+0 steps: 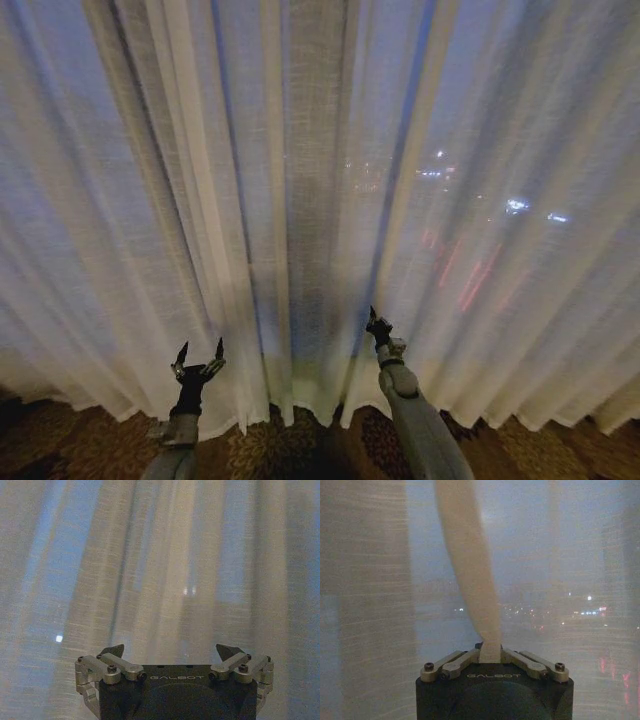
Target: Open the curtains by pulling them apart, changing their state from closed to fully open.
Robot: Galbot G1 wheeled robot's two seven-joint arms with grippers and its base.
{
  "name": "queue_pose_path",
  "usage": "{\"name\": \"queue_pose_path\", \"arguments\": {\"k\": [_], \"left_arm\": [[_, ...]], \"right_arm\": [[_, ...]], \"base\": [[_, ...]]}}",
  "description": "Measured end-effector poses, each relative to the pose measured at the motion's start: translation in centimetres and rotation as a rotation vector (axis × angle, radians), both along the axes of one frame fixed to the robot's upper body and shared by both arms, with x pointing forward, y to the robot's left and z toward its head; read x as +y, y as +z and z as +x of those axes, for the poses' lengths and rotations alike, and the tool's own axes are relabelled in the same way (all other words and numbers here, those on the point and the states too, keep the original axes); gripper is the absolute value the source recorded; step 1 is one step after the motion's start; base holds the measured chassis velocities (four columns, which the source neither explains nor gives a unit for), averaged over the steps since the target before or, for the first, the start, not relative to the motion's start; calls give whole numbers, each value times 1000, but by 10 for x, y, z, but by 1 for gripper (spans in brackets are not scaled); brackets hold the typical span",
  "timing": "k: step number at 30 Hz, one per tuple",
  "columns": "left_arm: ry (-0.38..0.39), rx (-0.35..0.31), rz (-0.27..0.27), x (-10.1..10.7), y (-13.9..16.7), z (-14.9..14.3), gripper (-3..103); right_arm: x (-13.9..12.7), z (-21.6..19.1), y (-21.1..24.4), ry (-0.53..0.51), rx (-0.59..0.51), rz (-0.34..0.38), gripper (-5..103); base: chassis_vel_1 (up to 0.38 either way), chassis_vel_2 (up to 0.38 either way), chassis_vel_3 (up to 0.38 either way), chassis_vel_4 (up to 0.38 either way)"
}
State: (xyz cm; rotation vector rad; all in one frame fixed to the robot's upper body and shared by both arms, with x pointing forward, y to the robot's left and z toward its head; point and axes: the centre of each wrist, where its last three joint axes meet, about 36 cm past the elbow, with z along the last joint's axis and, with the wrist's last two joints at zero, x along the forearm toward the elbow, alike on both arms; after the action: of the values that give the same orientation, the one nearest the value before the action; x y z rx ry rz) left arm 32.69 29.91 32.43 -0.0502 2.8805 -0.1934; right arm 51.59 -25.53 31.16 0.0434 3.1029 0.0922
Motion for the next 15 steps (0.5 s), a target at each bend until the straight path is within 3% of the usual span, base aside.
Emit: {"name": "queue_pose_path", "arguments": {"k": [15], "left_arm": [[0, 0, 0, 0, 0, 0, 100]], "right_arm": [[-8, -2, 1, -4, -7, 3, 0]], "base": [[-275, -287, 284, 270]]}}
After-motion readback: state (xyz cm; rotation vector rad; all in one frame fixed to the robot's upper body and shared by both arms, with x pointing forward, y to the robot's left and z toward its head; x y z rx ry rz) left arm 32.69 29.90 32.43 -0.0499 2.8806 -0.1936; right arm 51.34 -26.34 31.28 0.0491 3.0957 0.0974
